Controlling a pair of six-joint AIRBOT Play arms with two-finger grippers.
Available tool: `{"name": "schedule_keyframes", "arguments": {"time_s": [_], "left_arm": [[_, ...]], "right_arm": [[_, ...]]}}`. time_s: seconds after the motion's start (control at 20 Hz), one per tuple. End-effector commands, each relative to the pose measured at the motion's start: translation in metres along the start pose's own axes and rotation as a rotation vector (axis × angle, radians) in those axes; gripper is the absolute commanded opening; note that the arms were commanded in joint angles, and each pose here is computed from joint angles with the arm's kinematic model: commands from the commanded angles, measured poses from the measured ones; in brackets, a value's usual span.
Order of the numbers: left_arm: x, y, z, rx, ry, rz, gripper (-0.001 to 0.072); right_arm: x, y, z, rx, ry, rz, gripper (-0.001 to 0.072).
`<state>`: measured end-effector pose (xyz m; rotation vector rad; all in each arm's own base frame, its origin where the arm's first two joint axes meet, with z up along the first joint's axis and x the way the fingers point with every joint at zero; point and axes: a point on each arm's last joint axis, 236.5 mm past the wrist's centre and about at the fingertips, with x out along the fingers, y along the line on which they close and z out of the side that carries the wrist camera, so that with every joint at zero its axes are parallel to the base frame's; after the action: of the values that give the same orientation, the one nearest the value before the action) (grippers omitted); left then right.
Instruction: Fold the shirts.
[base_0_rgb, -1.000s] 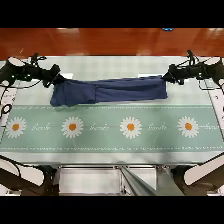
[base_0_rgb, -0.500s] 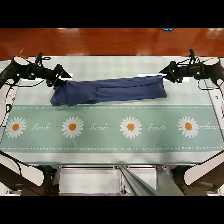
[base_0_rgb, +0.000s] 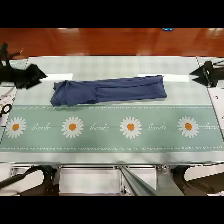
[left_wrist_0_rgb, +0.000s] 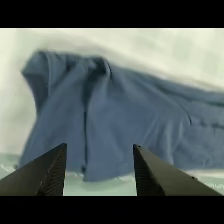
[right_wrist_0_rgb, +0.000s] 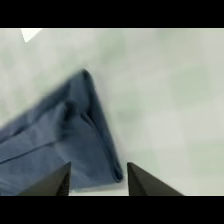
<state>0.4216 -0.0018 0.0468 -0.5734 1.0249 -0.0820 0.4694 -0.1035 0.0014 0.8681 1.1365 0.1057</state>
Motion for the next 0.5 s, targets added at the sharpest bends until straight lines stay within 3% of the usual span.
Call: {"name": "schedule_keyframes", "arguments": {"time_s": [0.0,0.15,0.45], "left_arm": [[-0.011,-0.015,-0.061,0.041,-0.114,-0.043,0.0506],[-0.008,-0.036,-0.098,0.063,-0.063,-0.097,0.0506],[0.000,-0.051,-0.102,0.031,-0.043,-0.147,0.0506]], "right_arm": [[0.024,-0.026,-0.025,0.050,0.006,0.002,0.0421],[0.060,-0.017,-0.039,0.067,0.068,0.100,0.0423],[0.107,-0.003,-0.052,0.074,0.176,0.179,0.0423]]}}
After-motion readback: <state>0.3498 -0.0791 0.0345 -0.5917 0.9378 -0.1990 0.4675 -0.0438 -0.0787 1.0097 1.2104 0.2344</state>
